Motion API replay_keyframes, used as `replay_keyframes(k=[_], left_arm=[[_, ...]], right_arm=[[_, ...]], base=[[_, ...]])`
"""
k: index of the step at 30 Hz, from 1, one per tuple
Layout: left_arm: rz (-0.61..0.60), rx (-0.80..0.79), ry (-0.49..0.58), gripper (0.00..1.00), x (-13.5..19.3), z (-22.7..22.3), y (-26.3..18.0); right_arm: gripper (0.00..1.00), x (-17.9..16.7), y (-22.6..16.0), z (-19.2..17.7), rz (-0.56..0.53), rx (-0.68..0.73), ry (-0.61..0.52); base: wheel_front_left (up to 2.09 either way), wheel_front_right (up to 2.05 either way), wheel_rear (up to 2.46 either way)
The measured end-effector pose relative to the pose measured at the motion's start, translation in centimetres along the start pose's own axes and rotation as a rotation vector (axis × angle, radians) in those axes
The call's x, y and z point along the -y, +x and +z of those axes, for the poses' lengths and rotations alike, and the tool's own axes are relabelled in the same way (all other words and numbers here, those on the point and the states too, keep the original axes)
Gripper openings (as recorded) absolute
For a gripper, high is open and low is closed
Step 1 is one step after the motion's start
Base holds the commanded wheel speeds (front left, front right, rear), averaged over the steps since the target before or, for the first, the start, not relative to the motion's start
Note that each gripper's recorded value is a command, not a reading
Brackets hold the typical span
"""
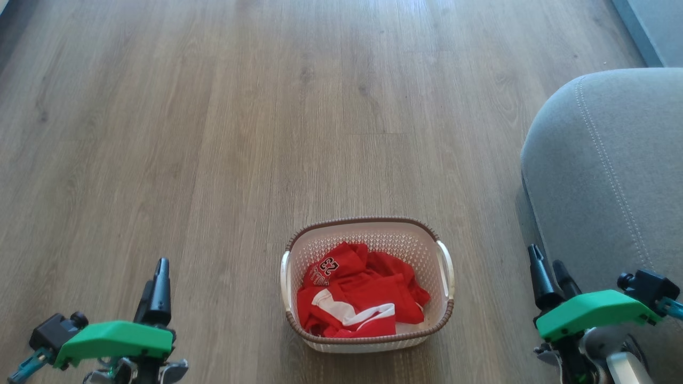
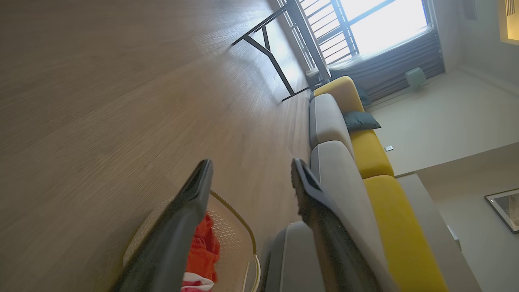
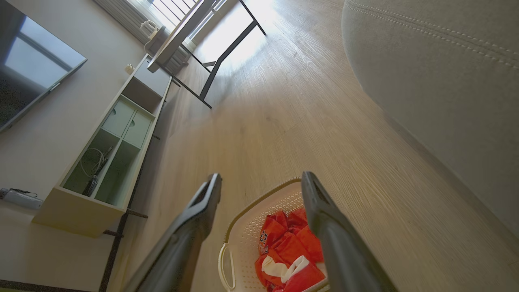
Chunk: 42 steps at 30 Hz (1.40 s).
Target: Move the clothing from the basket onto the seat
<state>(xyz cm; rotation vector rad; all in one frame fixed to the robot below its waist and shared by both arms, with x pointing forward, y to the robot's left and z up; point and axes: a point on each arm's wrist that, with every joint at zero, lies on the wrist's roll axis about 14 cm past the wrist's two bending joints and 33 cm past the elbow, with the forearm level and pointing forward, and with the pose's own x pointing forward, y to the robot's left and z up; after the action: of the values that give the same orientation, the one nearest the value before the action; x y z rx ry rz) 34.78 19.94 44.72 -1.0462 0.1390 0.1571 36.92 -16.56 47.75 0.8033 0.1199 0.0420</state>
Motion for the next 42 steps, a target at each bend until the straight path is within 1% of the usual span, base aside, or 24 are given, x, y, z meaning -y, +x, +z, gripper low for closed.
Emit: replay_keyframes(k=[21,26,33,42], left_arm=[[-0.018,0.041,0.266,1.00,0.2,0.7,-0.3],[-0.025,0.059,0.333,1.00,0.3,1.0,-0.4],[-0.022,0.067,0.414,1.00,0.0,1.1,-0.8],[-0.024,0.081,0.514,1.00,-0.1,1.3,-1.0]], right_arm=[[1.00,-1.6,0.2,0.3,0.077,0.015,-0.307],[1.00,-1.8,0.3,0.5,0.096,0.016,-0.401],[1.00,-2.4,0.3,0.7,0.123,0.033,-0.484],[1.00,-2.3,0.3,1.1,0.141,0.047,-0.582]], base=[[0.00,0.00,0.00],[0.00,0.00,0.00],[0.00,0.00,0.00],[0.00,0.00,0.00]])
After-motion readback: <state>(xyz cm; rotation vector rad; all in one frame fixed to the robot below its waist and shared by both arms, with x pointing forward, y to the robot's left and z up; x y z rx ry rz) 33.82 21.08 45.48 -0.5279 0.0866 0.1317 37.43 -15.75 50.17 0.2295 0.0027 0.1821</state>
